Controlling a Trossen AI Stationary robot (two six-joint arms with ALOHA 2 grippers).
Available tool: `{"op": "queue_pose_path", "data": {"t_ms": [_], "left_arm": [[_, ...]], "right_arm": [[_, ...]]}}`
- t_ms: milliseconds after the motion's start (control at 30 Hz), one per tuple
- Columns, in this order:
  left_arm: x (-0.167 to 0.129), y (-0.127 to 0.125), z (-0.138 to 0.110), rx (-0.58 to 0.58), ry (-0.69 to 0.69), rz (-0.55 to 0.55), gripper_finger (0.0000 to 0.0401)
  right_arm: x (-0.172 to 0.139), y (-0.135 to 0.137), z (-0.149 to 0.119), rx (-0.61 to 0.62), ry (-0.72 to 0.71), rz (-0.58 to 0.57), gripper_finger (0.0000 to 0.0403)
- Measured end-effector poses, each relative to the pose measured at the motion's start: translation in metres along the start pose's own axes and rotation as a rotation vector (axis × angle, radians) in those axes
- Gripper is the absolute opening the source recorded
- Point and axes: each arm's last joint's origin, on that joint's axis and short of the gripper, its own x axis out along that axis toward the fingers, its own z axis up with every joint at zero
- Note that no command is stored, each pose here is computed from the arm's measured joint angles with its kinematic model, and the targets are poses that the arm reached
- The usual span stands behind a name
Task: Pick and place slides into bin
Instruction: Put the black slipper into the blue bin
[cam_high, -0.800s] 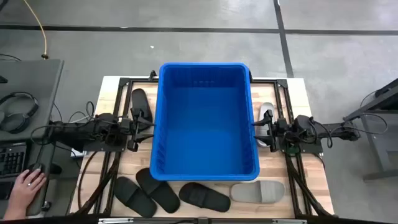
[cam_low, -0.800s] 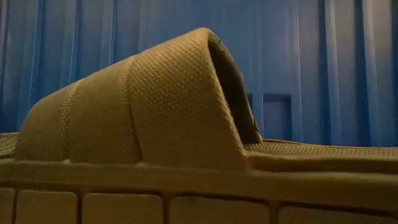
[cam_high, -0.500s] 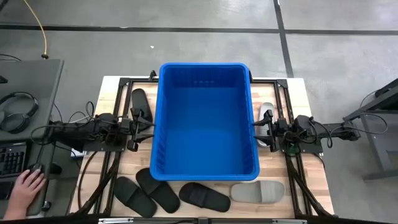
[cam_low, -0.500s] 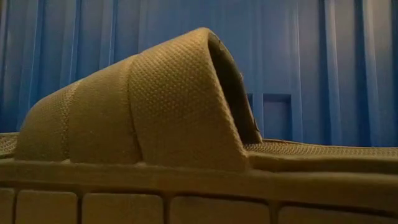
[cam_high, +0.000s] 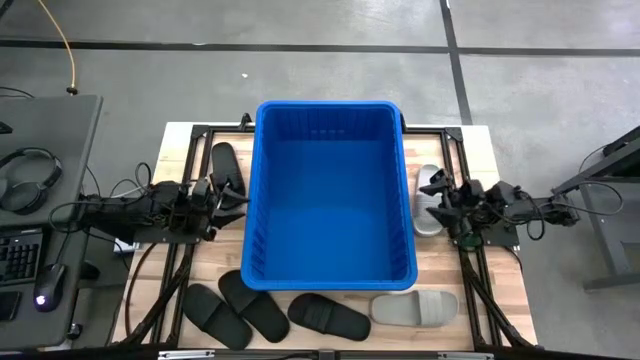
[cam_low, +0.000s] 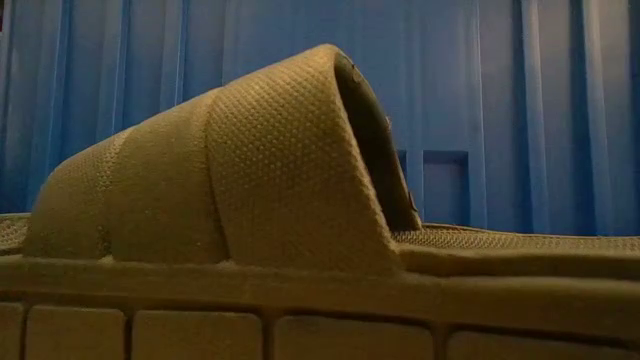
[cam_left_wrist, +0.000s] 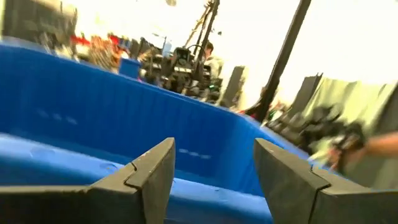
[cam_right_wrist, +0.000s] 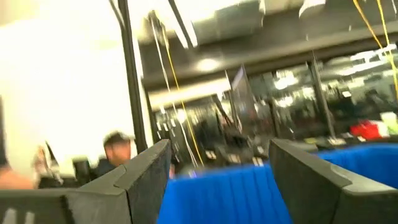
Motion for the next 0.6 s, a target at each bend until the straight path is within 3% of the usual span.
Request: {"op": "queue_pose_path", "data": {"t_ms": [167, 300, 467, 600], "left_arm": [[0.0, 0.0, 0.001, -0.357, -0.004, -0.006, 0.0207], [0.0, 0.0, 0.001, -0.681, -0.006, -0.009, 0.0207], [0.0, 0.0, 0.001, -0.835, -0.015, -0.001, 0.0207], [0.0, 0.0, 0.001, -0.909, -0.018, 0.001, 0.0207]], "right_arm": [[-0.001, 0.002, 0.013, 0.078, -0.131, 0.031, 0.0261], [-0.003, 0.005, 0.023, 0.218, -0.235, 0.073, 0.0261], [-0.005, 0.006, 0.03, 0.303, -0.31, 0.096, 0.0261], [-0.006, 0.002, 0.034, 0.406, -0.384, 0.003, 0.0261]]}}
